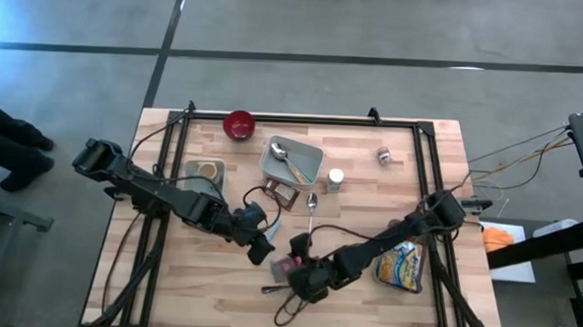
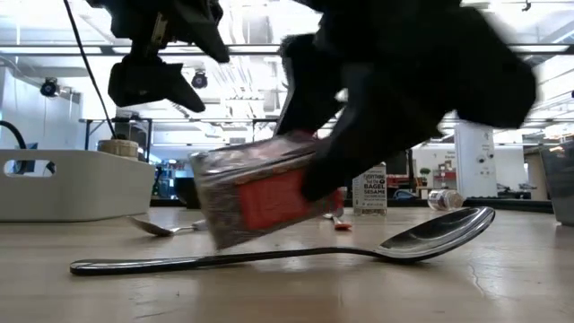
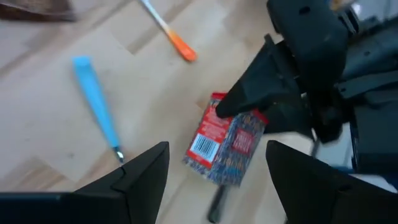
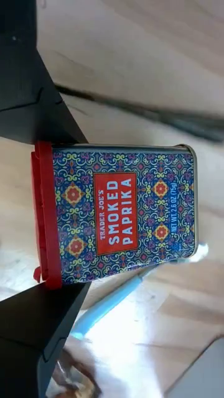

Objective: Pick & Place Food Item
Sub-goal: Put the red seasoning can into the left gray bin

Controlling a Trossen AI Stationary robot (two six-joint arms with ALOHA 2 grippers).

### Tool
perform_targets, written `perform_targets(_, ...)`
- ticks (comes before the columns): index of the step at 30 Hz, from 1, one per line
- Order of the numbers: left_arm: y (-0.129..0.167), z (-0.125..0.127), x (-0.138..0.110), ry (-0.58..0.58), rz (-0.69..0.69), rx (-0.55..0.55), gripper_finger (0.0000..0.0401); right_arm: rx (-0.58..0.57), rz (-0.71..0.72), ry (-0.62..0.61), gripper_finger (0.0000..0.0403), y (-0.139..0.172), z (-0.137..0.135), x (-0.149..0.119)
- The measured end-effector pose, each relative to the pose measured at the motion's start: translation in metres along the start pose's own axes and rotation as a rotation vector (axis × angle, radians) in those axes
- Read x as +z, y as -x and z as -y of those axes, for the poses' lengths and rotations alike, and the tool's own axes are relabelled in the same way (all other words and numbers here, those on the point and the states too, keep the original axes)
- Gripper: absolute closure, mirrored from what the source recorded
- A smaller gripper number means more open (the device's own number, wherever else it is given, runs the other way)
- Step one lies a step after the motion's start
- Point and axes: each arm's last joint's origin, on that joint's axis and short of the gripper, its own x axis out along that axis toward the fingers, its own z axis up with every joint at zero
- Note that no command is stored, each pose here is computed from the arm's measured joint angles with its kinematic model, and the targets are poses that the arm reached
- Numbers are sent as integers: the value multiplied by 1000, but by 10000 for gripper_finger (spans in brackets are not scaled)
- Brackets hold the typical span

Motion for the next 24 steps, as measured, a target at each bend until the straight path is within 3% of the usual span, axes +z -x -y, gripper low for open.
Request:
perform_targets(10, 0, 2, 0, -127, -44, -48, 129, -7, -53, 256, 101, 35, -7, 21)
perform_targets(24, 1, 11, 4, -262, 18, -134, 129, -111, -135, 314, 101, 56, 2, 29)
